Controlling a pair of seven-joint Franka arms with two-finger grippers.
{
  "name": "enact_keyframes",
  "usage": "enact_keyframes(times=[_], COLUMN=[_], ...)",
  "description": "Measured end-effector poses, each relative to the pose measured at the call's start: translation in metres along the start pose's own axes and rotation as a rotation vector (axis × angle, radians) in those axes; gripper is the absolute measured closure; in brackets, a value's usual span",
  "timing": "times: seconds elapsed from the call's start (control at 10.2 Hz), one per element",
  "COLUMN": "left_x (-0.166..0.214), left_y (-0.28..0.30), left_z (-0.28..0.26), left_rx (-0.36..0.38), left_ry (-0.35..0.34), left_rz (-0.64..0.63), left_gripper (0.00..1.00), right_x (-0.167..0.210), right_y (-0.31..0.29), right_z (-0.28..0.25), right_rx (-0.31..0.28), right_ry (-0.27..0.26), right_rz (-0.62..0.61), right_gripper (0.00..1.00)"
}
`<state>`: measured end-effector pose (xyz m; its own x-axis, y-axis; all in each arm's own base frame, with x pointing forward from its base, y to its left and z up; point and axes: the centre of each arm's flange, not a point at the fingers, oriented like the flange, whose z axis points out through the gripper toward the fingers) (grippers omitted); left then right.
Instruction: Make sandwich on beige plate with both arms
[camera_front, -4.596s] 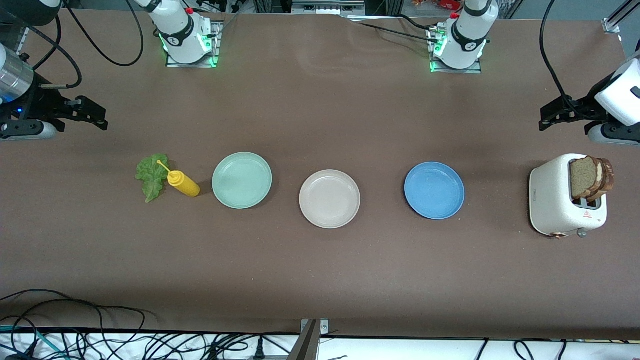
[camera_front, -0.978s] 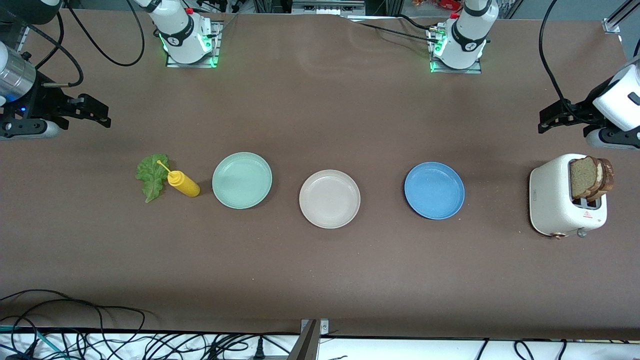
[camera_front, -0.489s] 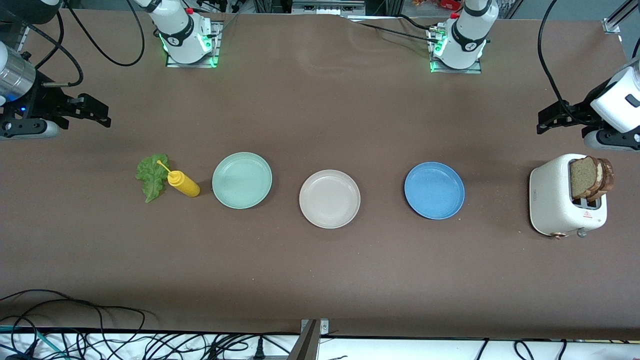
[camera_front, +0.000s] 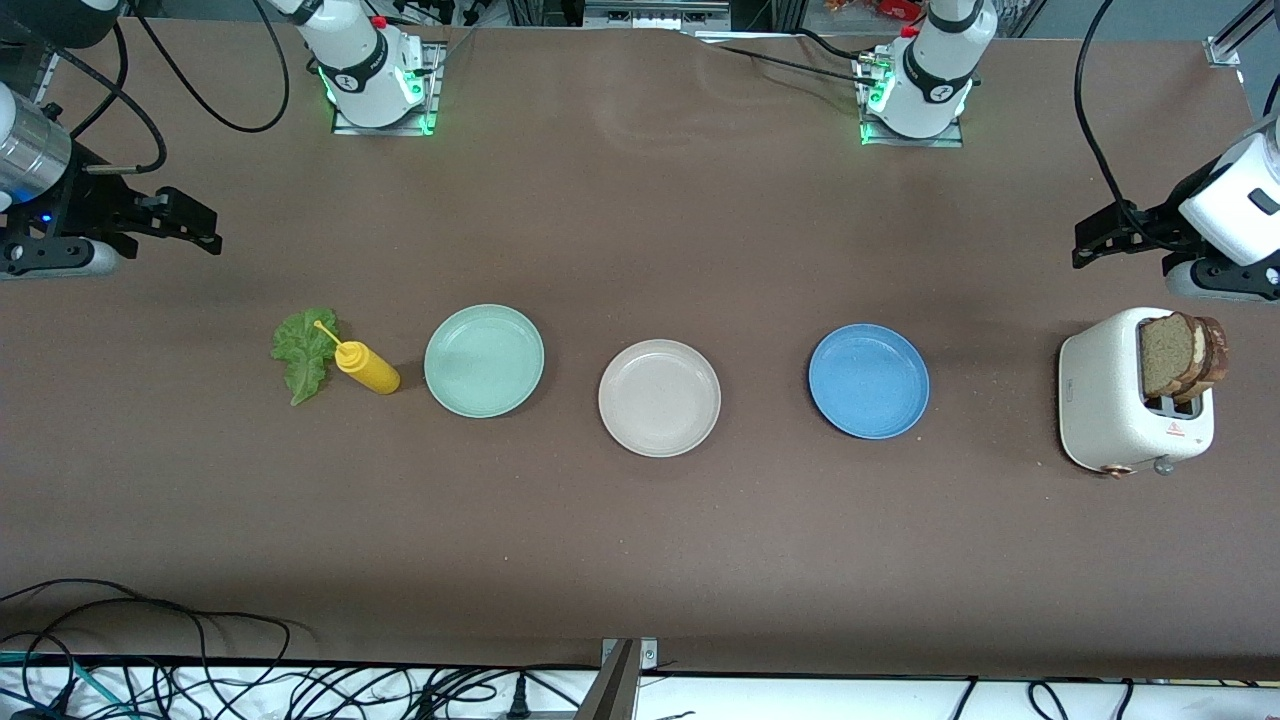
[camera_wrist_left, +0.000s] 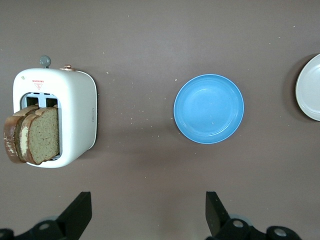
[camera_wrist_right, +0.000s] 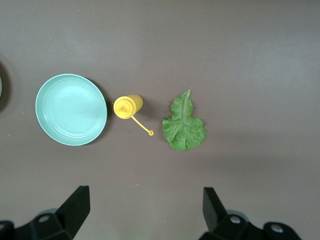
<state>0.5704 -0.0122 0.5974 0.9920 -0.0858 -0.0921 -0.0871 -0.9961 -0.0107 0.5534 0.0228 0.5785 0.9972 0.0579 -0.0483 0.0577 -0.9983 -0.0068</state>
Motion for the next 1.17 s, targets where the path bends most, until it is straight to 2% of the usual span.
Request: enact_keyframes(times=[1.17], left_x=[0.0009], left_y=[0.0024], left_z=[0.0041], left_rx=[0.000], left_ry=[-0.008], left_rz=[0.004], left_gripper=[0.00], right_x=[0.0000], right_y=[-0.0004], right_z=[-0.0003], right_rx=[0.000], right_ry=[0.000], right_rz=[-0.001], right_gripper=[0.00])
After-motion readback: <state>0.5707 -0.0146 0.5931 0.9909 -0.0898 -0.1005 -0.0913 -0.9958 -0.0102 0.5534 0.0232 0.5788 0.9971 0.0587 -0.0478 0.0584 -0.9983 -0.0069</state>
